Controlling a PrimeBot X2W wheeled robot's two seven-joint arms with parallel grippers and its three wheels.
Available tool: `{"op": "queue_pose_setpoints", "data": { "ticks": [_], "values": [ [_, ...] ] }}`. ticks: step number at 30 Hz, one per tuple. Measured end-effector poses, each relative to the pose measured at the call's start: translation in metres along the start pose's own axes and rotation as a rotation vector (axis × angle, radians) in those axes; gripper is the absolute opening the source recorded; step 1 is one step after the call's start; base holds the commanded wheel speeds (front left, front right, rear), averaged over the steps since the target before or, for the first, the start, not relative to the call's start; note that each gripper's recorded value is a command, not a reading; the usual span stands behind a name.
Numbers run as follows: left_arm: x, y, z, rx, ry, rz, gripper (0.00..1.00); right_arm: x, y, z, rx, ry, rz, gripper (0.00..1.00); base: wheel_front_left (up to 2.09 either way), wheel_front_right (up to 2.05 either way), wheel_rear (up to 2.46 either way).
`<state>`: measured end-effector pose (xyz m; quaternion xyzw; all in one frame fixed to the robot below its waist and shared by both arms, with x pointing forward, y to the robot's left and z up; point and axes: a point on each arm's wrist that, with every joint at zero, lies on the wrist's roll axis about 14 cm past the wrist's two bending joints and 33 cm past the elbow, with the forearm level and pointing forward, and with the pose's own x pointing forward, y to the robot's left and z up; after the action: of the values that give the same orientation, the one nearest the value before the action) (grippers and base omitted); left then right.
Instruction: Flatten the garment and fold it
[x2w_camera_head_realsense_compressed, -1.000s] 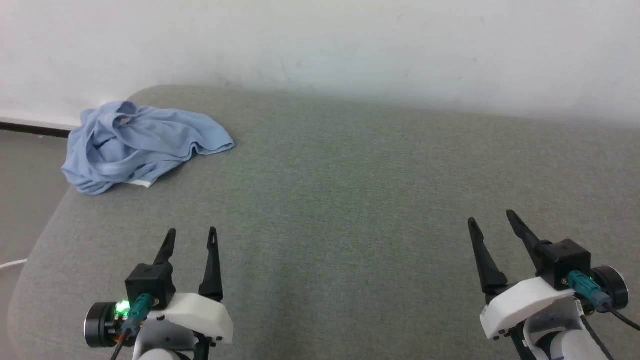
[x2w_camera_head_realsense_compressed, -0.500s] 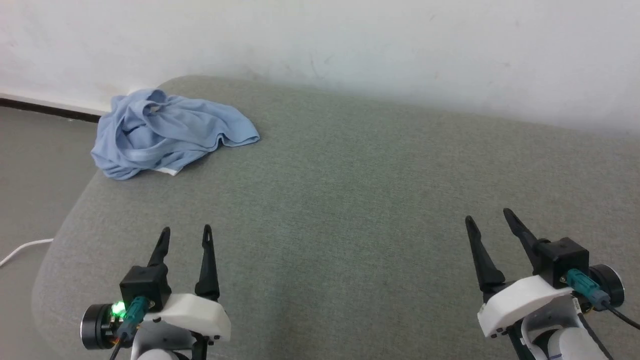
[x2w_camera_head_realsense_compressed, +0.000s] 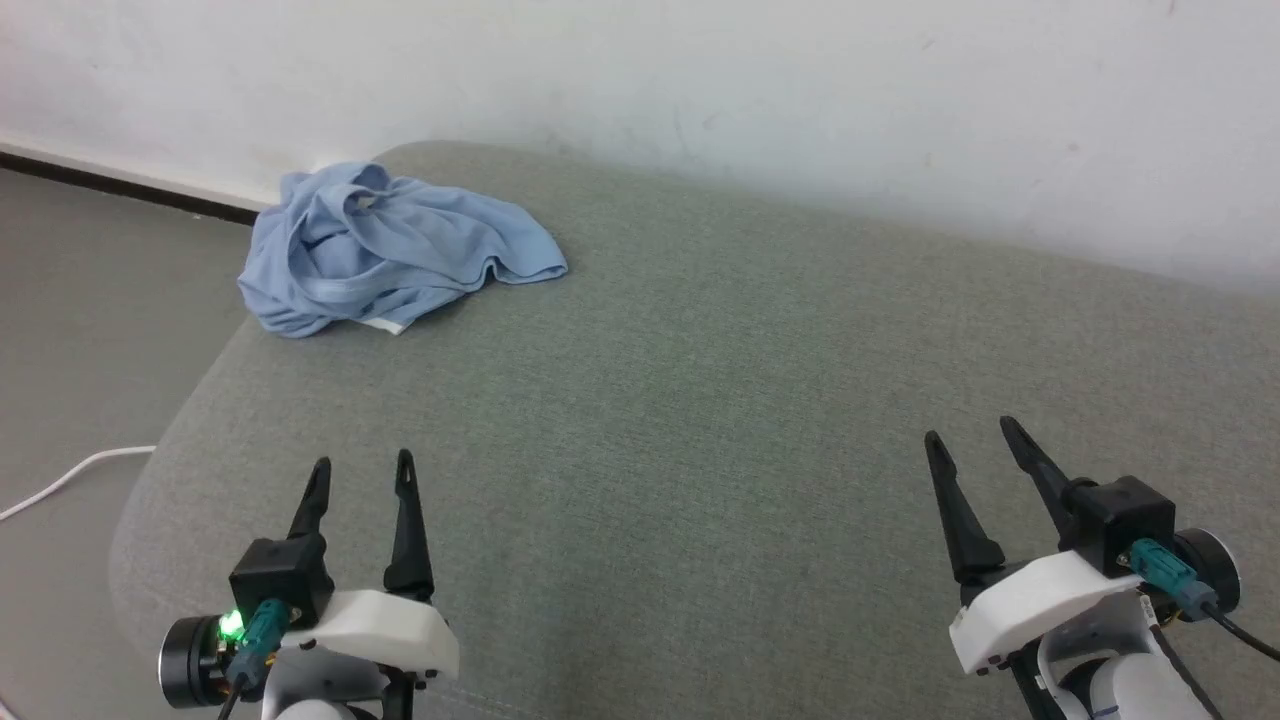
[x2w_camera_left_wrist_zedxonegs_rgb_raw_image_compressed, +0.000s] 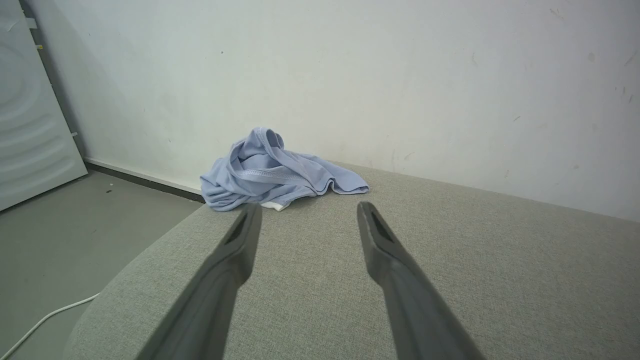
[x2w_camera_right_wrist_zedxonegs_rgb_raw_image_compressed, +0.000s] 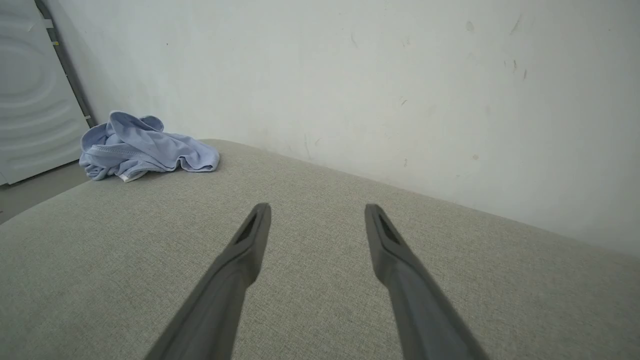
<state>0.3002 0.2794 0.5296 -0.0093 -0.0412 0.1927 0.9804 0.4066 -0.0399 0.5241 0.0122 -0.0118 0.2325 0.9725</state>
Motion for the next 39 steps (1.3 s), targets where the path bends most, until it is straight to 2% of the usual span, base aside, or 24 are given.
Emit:
{"op": "queue_pose_setpoints", "data": {
  "ticks": [39],
  "values": [
    [-0.042, 0.081, 0.009, -0.001, -0.058, 0.279, 1.0, 0.036, 0.073, -0.001, 0.051, -0.024, 0.219, 1.0, 0.0, 0.0, 0.0]
  ]
}}
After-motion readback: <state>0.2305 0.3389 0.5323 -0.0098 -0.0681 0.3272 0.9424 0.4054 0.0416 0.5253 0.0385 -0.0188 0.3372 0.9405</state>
